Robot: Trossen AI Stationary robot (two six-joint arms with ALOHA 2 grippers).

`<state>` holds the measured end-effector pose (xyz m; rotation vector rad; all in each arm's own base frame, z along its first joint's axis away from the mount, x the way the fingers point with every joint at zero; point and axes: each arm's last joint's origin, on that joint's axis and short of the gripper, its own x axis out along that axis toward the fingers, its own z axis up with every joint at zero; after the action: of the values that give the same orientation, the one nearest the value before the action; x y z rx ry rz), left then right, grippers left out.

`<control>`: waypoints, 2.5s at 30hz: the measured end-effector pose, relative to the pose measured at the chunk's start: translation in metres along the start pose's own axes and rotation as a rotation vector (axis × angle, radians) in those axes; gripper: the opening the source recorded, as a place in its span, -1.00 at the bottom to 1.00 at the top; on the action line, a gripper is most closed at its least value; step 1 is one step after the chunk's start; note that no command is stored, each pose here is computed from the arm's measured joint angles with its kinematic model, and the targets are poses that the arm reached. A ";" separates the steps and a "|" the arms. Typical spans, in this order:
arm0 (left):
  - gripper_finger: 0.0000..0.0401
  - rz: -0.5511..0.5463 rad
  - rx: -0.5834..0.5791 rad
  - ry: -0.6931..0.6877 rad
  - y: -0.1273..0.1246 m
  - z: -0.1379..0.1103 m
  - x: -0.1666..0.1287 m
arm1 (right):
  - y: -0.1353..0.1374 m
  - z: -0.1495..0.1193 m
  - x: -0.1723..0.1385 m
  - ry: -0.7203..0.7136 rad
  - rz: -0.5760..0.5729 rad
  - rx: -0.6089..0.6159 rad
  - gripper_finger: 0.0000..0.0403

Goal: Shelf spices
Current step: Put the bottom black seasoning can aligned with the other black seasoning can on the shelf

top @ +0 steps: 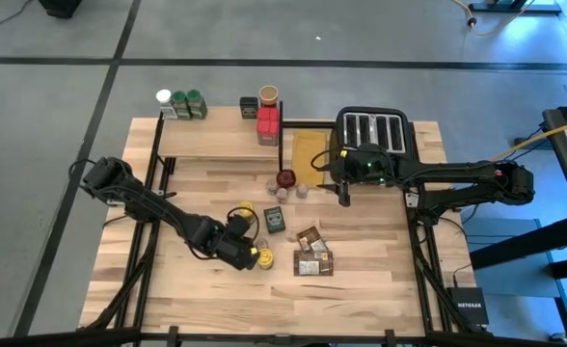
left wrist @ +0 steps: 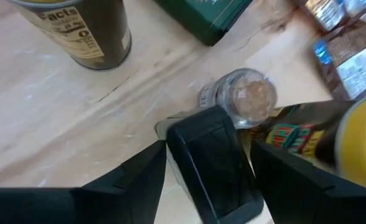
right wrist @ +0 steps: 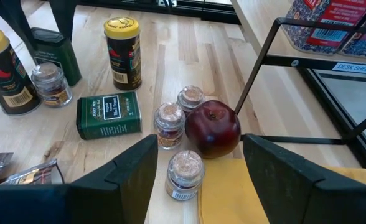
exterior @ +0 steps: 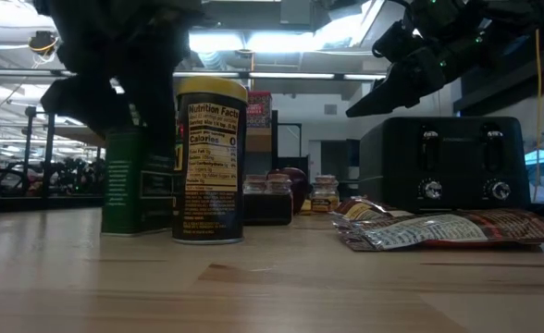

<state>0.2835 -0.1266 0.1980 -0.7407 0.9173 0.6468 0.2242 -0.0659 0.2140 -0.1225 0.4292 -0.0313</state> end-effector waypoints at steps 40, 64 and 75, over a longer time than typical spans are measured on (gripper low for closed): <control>-0.44 0.127 0.760 -0.206 0.024 0.155 -0.147 | 0.001 0.001 0.000 -0.016 0.042 -0.078 0.20; -0.44 0.273 0.944 -0.076 0.177 0.306 -0.101 | -0.002 0.001 0.000 -0.004 -0.050 -0.081 0.20; -0.39 0.243 0.915 -0.056 0.177 0.317 -0.071 | -0.002 0.001 0.000 -0.004 -0.050 -0.082 0.20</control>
<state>0.2620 0.2149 0.3376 0.2072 1.1254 0.3831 0.2246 -0.0676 0.2153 -0.2135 0.4232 -0.0624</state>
